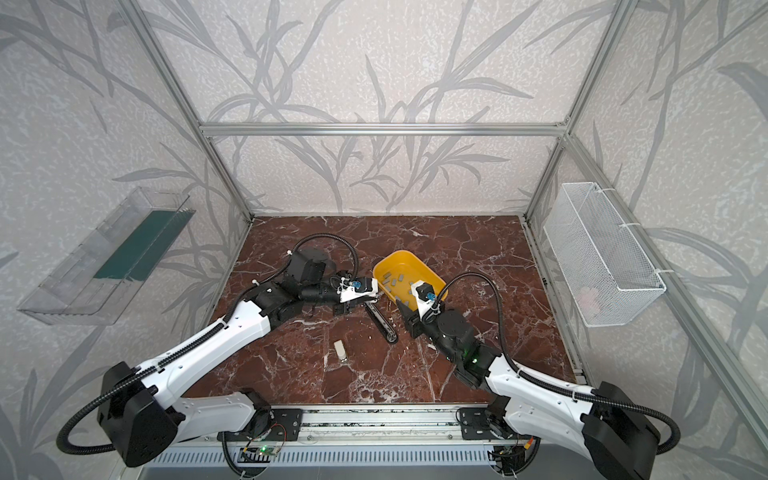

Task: Load the staples into the stapler
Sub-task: 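Pull the pink stapler's top open with the right gripper while the left holds the base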

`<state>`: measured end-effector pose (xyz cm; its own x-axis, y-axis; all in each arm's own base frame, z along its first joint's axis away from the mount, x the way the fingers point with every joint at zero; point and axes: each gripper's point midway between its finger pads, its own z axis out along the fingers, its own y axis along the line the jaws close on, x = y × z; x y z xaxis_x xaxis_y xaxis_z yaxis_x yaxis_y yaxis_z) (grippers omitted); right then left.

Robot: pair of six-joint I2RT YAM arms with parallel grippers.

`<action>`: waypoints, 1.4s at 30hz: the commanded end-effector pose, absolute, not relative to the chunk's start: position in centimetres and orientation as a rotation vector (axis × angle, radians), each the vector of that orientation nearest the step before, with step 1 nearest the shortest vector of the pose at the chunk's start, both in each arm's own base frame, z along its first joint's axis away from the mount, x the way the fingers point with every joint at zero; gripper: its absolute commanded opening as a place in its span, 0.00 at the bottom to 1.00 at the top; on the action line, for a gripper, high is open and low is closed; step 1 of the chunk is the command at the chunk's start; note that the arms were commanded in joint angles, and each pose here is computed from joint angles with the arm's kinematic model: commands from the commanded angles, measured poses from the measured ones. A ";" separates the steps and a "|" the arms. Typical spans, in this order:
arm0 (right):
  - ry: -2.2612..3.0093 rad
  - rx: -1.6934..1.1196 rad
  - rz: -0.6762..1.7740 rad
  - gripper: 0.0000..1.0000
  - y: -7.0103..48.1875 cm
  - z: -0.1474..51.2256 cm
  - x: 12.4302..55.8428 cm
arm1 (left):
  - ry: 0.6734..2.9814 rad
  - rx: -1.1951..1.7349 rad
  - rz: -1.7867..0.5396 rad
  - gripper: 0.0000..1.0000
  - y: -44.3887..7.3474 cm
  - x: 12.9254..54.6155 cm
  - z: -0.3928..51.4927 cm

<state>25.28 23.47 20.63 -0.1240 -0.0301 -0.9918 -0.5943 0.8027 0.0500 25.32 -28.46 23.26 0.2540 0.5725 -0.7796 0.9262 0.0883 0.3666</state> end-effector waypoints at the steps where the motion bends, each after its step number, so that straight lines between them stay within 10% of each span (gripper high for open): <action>1: 1.521 -0.622 0.540 0.64 24.3 21.3 23.8 | 1.356 1.616 -0.507 0.00 -28.9 24.7 24.6; 19: 1.312 -0.871 0.808 0.85 29.0 22.9 19.6 | 1.205 1.600 -0.728 0.00 -28.6 23.0 27.7; 42: 1.330 -1.057 0.876 0.83 32.2 20.1 18.8 | 1.077 1.764 -0.856 0.00 -27.8 18.5 26.5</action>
